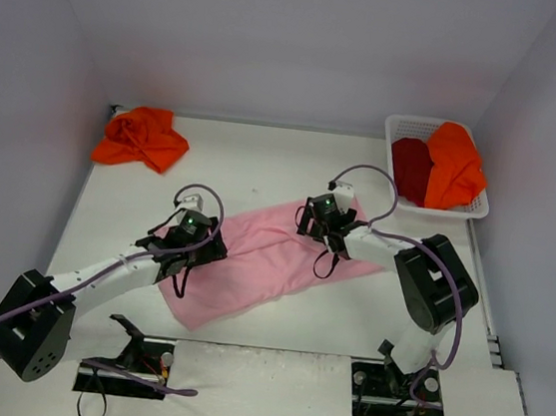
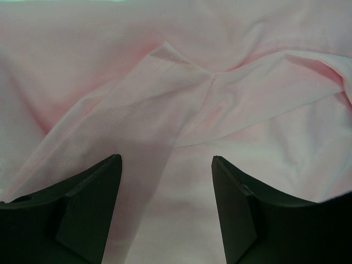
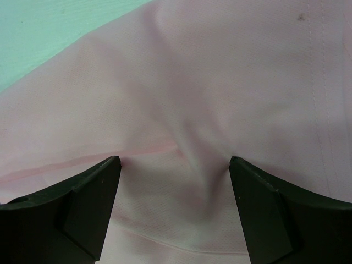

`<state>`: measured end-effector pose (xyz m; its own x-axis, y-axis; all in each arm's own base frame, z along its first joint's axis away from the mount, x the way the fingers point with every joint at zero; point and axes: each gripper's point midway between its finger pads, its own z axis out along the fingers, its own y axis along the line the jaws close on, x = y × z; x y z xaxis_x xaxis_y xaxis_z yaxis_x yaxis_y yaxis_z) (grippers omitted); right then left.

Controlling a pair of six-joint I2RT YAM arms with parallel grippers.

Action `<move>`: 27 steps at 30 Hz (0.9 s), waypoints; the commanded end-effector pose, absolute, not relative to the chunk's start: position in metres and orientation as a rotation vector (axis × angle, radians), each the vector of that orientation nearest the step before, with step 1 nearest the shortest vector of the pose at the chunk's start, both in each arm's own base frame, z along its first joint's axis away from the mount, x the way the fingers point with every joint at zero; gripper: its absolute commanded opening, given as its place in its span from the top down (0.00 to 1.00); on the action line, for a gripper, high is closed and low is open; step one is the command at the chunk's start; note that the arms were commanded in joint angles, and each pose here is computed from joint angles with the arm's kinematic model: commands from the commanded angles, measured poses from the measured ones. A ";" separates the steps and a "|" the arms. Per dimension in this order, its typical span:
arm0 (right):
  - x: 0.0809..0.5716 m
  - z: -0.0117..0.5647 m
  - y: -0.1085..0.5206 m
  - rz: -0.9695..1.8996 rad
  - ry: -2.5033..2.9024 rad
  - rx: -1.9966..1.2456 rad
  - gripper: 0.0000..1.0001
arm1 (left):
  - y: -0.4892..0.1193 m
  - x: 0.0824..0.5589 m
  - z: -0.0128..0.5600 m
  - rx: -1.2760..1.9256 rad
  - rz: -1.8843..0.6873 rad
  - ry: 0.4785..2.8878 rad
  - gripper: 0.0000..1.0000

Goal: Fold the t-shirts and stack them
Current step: Fold the tshirt

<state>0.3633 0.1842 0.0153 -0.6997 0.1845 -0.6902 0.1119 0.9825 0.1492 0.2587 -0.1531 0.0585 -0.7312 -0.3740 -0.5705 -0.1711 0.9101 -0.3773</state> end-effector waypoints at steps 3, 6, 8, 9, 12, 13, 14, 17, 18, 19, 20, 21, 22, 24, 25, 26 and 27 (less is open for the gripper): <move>0.362 0.019 0.176 0.090 2.360 0.212 0.23 | -0.144 0.287 0.086 -0.383 -0.249 2.339 0.39; 0.361 0.018 0.176 0.093 2.361 0.209 0.23 | -0.140 0.292 0.093 -0.386 -0.211 2.319 0.39; 0.360 0.018 0.175 0.093 2.361 0.209 0.23 | -0.137 0.294 0.097 -0.385 -0.195 2.307 0.39; 0.360 0.018 0.175 0.093 2.361 0.209 0.23 | -0.135 0.297 0.102 -0.384 -0.179 2.293 0.39; 0.360 0.019 0.175 0.094 2.359 0.208 0.23 | -0.127 0.295 0.102 -0.384 -0.110 2.306 0.39; 0.360 0.020 0.175 0.096 2.357 0.207 0.23 | -0.123 0.297 0.104 -0.393 -0.080 2.300 0.39; 0.360 0.021 0.175 0.094 2.356 0.207 0.23 | -0.120 0.294 0.101 -0.394 -0.056 2.316 0.39; 0.361 0.022 0.175 0.095 2.352 0.203 0.23 | -0.116 0.291 0.093 -0.411 -0.026 2.337 0.39; 0.361 0.022 0.175 0.096 2.353 0.200 0.23 | -0.115 0.290 0.090 -0.415 -0.018 2.341 0.39; 0.361 0.024 0.175 0.097 2.348 0.204 0.23 | -0.113 0.286 0.086 -0.419 0.000 2.353 0.39; 0.361 0.024 0.174 0.095 2.348 0.204 0.23 | -0.112 0.285 0.085 -0.425 0.003 2.356 0.39; 0.361 0.024 0.174 0.094 2.348 0.202 0.23 | -0.111 0.283 0.084 -0.435 0.003 2.358 0.39; 0.361 0.023 0.174 0.092 2.349 0.200 0.23 | -0.110 0.280 0.081 -0.436 0.007 2.369 0.39; 0.362 0.023 0.173 0.091 2.349 0.204 0.23 | -0.109 0.277 0.080 -0.443 0.001 2.373 0.39; 0.362 0.023 0.174 0.095 2.349 0.203 0.23 | -0.107 0.274 0.077 -0.443 0.013 2.380 0.39; 0.363 0.025 0.174 0.097 2.346 0.204 0.23 | -0.105 0.272 0.078 -0.446 0.014 2.377 0.39; 0.363 0.025 0.175 0.099 2.346 0.201 0.23 | -0.103 0.270 0.077 -0.445 0.026 2.383 0.39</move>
